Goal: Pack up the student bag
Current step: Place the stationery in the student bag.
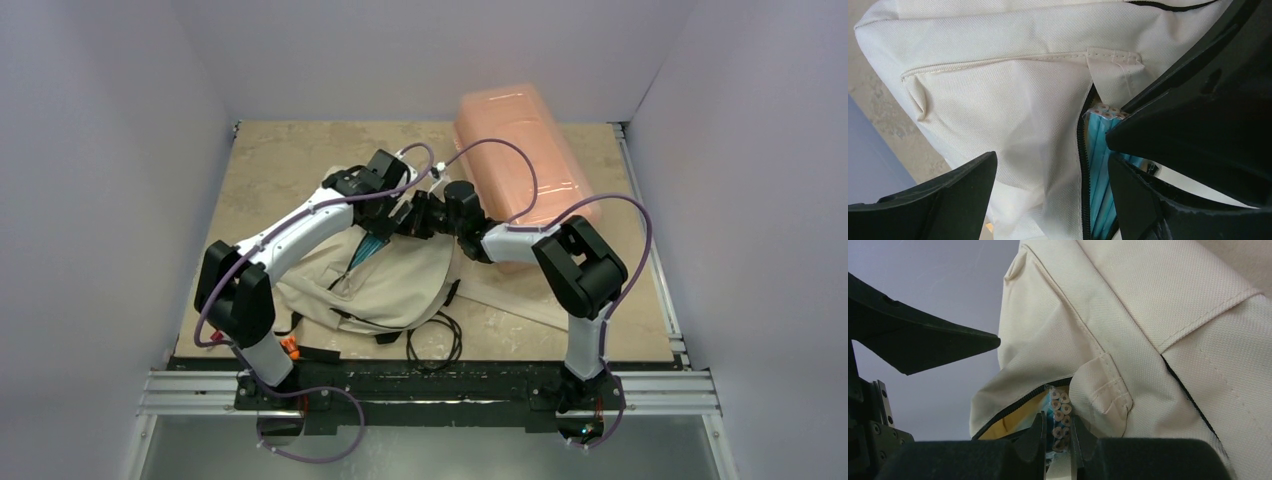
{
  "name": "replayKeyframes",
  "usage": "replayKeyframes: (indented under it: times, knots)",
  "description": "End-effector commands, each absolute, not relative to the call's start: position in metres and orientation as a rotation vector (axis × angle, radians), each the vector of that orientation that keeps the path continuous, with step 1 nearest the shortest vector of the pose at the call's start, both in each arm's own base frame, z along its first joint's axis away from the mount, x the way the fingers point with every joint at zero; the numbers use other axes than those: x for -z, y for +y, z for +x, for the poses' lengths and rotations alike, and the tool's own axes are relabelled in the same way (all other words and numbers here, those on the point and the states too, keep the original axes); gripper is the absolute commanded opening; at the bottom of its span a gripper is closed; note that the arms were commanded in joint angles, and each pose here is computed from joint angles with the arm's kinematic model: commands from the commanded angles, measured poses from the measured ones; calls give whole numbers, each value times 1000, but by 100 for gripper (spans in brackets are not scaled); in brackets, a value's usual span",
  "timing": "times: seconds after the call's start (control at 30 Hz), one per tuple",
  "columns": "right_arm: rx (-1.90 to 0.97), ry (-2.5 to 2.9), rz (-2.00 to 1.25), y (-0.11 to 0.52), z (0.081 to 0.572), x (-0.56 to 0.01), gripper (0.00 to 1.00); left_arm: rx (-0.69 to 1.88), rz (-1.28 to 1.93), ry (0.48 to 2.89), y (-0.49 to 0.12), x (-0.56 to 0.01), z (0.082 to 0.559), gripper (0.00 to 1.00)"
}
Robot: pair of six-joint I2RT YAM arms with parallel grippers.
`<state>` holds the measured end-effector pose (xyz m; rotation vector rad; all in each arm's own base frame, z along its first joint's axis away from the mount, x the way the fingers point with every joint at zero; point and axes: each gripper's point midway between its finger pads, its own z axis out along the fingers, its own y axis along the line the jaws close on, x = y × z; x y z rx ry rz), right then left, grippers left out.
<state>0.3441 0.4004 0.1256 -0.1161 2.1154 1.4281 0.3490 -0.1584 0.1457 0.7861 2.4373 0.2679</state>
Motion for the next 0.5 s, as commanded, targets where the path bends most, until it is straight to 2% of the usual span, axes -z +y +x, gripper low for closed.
replayKeyframes:
  times: [0.0,0.03,0.13,0.23,0.3,0.47]
  knots:
    - [-1415,2246,-227,400,316,-96,0,-475,757,2402,-139,-153,364,76]
    - [-1407,2245,-225,399,317,-96,0,-497,726,2370,-137,-156,370,68]
    - [-1403,2243,-228,399,317,-96,0,-531,626,2267,-137,-176,388,35]
    - [-1392,2237,-243,399,318,-98,0,-482,515,2187,-145,-201,401,12]
    - [-1386,2227,-265,400,317,-102,0,-398,429,2147,-152,-213,405,1]
    - [-1330,2220,-378,416,314,-109,0,1,391,2074,-197,-231,397,0]
